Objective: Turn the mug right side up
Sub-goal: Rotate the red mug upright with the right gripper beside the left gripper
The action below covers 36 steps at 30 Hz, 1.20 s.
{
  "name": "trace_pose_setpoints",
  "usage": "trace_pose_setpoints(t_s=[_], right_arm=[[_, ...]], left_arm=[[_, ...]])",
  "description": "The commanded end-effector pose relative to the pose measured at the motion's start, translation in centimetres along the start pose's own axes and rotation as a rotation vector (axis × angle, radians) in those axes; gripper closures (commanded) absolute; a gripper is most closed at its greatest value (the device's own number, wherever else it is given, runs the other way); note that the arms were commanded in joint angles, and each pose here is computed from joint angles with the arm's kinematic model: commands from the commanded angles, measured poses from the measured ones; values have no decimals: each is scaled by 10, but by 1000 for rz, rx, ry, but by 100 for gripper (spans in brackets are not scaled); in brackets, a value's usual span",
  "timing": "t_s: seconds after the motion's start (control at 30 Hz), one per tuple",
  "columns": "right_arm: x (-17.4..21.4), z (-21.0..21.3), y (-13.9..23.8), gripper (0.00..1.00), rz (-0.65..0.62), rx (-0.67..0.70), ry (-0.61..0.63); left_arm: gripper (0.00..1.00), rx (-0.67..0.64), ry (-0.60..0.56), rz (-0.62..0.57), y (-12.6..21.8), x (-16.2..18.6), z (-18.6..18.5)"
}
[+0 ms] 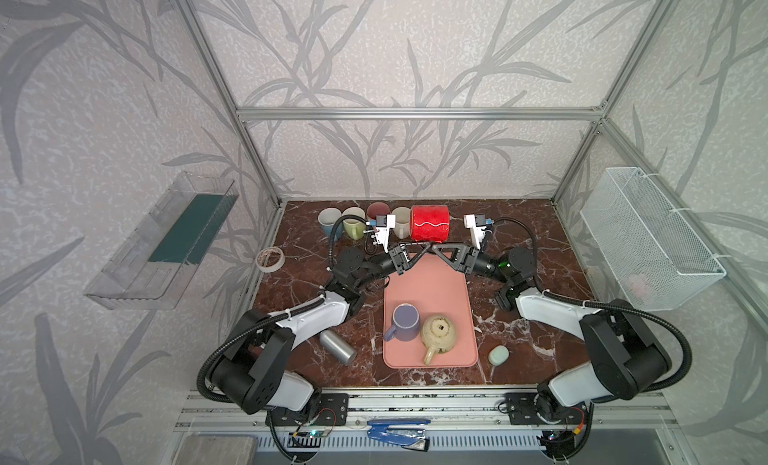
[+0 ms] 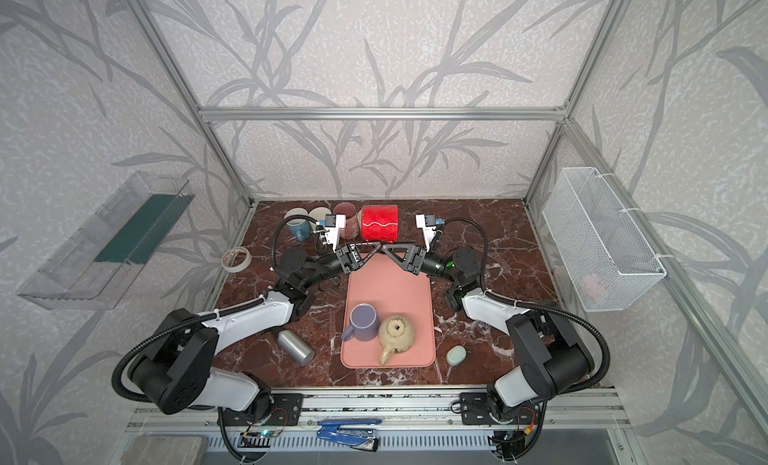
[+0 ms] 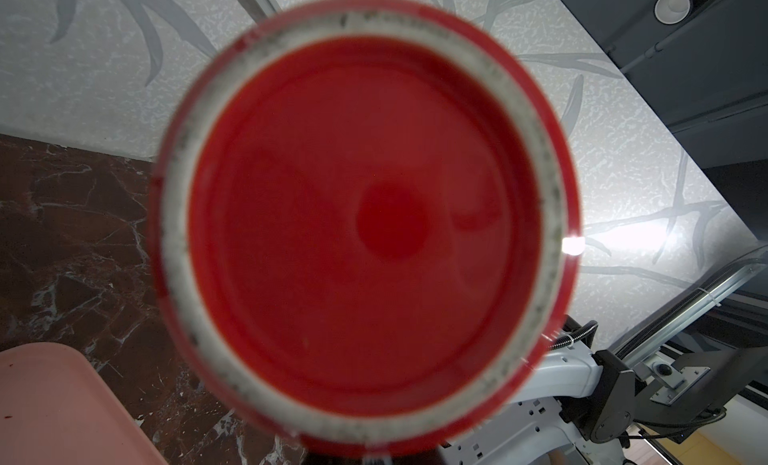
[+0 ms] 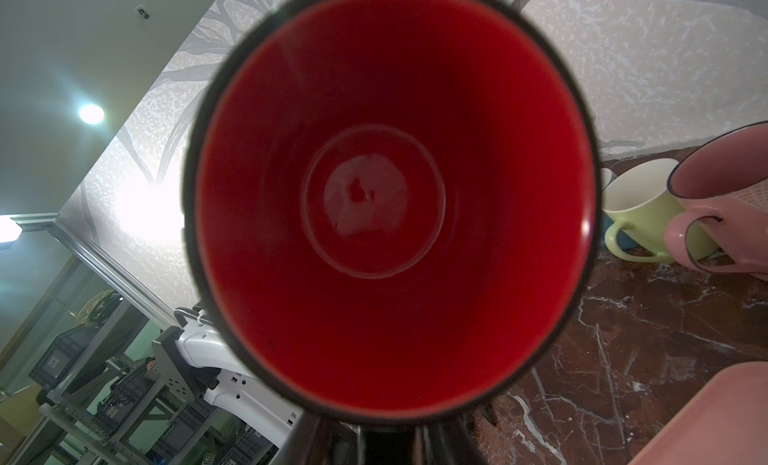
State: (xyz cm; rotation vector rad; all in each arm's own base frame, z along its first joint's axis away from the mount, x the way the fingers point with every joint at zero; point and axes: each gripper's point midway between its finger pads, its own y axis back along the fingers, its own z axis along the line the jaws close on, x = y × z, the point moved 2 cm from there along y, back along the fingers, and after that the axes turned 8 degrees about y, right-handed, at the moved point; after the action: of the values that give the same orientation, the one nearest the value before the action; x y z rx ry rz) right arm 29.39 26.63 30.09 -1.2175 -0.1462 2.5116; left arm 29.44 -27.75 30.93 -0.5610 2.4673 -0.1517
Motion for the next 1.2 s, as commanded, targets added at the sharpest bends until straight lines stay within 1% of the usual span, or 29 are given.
trace_pose_setpoints(t_s=[0.0, 0.37, 0.53, 0.7, 0.87, 0.9, 0.93, 1.0, 1.07, 1.17], right_arm=[[-18, 20, -4, 69, -35, -39, 79], [-23, 18, -7, 73, -47, -37, 84], [-23, 17, -8, 82, -48, -39, 86], [-22, 16, -7, 100, -50, -33, 88], [-20, 15, -6, 100, -49, -32, 85], [-20, 15, -6, 100, -48, -31, 86], [-20, 15, -5, 100, -49, -30, 85], [-19, 15, -4, 100, -44, -23, 86], [-17, 14, -2, 100, -37, -9, 89], [-13, 12, 1, 100, -25, 20, 94]], left_arm=[[100, 133, -89, -30, 3, -8, -38], [100, 127, -65, -3, -2, 5, -29], [100, 130, -62, 3, -5, 6, -27], [100, 126, -55, 5, -5, 8, -24], [100, 117, -40, 10, -6, 10, -19], [98, 116, -39, 12, -6, 11, -17], [94, 116, -40, 15, -7, 11, -17], [81, 109, -38, 17, -6, 13, -14], [72, 99, -35, 17, -5, 14, -11], [66, 77, -34, 12, -4, 15, -4]])
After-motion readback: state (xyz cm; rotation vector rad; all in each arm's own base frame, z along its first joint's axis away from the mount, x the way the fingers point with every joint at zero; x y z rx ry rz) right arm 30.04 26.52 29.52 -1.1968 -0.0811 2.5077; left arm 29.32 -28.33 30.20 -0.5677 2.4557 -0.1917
